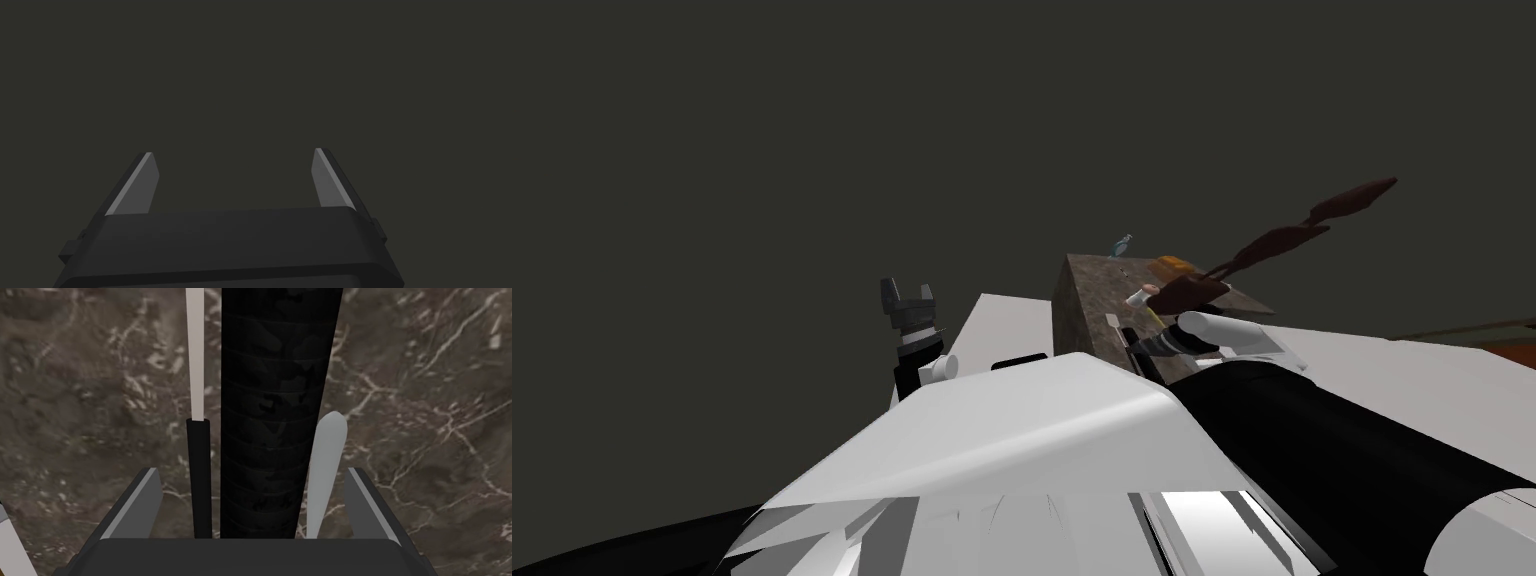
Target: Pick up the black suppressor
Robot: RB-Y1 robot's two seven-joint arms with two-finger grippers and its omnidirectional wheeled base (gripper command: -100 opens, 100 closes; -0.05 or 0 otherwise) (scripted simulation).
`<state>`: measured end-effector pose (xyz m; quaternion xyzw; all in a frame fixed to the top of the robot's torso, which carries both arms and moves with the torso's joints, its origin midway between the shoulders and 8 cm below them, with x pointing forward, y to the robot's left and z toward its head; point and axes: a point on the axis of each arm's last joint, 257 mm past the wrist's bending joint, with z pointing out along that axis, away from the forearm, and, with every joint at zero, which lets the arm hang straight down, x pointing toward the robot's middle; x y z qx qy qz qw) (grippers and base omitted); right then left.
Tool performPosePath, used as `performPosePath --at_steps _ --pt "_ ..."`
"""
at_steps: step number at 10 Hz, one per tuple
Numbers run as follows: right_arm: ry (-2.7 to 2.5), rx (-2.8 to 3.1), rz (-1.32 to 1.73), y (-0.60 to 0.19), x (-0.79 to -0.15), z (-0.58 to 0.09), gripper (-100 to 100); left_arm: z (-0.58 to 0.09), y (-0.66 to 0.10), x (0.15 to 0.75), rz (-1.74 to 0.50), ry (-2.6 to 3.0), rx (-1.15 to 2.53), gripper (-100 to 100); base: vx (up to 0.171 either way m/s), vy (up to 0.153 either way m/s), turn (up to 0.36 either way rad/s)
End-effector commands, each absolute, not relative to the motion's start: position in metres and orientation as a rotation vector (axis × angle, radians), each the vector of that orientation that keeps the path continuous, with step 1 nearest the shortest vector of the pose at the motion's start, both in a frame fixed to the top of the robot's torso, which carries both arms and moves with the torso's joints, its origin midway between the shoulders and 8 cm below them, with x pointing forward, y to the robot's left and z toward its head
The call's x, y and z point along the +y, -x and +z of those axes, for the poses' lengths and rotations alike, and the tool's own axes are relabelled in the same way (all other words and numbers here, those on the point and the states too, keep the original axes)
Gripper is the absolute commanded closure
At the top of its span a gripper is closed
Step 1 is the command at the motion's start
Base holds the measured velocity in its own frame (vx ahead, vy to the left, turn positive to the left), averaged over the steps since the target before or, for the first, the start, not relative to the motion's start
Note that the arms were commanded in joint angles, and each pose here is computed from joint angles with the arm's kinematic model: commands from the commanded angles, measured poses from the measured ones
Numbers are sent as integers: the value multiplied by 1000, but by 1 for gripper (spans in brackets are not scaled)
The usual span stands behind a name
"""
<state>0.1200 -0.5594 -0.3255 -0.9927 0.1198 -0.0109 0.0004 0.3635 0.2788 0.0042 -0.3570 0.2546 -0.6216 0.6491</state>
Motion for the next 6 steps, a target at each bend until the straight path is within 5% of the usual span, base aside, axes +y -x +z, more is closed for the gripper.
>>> performPosePath --at_steps 1,5,6 --pt "3112 434 -36 -126 -562 -328 -100 4 -363 279 -1413 811 579 0 -166 6 224" --pt "3104 509 -37 -136 -565 -332 -100 4 -363 279 -1413 811 579 0 -138 4 168" --pt "3103 516 -37 -137 -565 -332 100 4 -363 279 -1412 812 579 0 -13 -1 -13"
